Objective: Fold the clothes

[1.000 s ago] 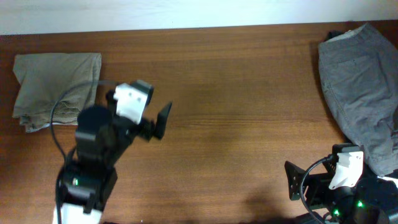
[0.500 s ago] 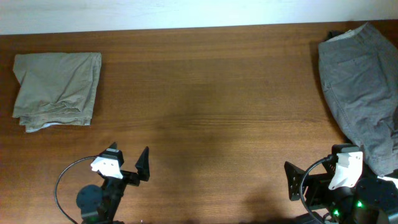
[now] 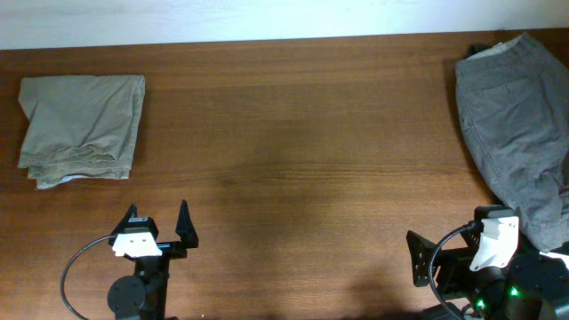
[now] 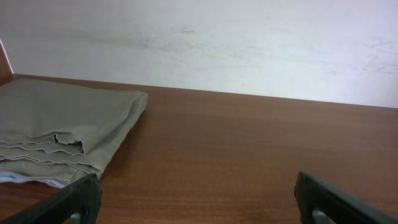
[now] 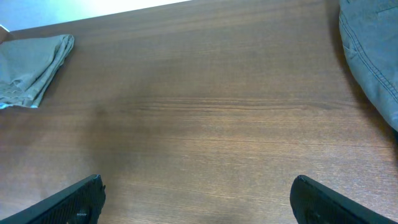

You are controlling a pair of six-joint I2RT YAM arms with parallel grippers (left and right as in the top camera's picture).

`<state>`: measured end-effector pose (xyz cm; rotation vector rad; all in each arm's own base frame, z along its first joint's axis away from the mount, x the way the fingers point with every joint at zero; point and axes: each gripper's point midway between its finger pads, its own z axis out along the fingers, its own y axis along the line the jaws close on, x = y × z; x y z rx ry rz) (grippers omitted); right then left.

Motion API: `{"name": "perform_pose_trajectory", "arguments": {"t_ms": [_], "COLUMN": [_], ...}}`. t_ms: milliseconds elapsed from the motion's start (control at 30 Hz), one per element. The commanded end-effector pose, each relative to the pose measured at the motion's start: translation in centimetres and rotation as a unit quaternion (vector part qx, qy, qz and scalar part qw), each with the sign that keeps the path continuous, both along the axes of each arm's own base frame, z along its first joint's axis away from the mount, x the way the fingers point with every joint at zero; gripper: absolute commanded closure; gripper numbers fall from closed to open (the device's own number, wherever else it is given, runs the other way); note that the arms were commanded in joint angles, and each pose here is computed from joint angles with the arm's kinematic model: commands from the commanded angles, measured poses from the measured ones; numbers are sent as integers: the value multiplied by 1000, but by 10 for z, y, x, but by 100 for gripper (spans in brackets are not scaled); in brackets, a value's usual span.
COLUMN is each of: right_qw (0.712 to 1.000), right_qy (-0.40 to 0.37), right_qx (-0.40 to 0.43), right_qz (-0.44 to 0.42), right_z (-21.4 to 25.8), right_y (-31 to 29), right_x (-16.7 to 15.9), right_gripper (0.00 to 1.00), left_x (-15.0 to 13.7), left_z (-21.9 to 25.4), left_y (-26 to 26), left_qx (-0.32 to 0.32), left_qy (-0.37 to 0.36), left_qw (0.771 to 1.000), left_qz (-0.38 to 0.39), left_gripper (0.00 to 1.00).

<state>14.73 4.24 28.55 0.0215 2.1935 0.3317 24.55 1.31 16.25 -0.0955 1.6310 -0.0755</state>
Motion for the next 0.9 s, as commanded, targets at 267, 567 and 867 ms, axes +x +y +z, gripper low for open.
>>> {"name": "perform_pose_trajectory", "arguments": {"t_ms": [267, 567, 867], "right_qw": [995, 982, 985], "right_qy": [-51, -178, -171], "right_qx": [-50, -12, -5], "right_qz": [-67, -52, -34], "right_z": [-34, -127, -150], "right_y": [-31, -18, -11], "right_x": [1, 73, 80], "right_gripper": [1, 1, 2], "left_x": [0, 0, 0], "left_z": [-2, -2, -2], "left_y": [3, 3, 3], "left_qx": [0, 0, 0], "left_qy": [-1, -1, -1], "left_qw": [1000, 1000, 1000], "left_qz": [9, 9, 9], "left_gripper": [1, 1, 1]}}
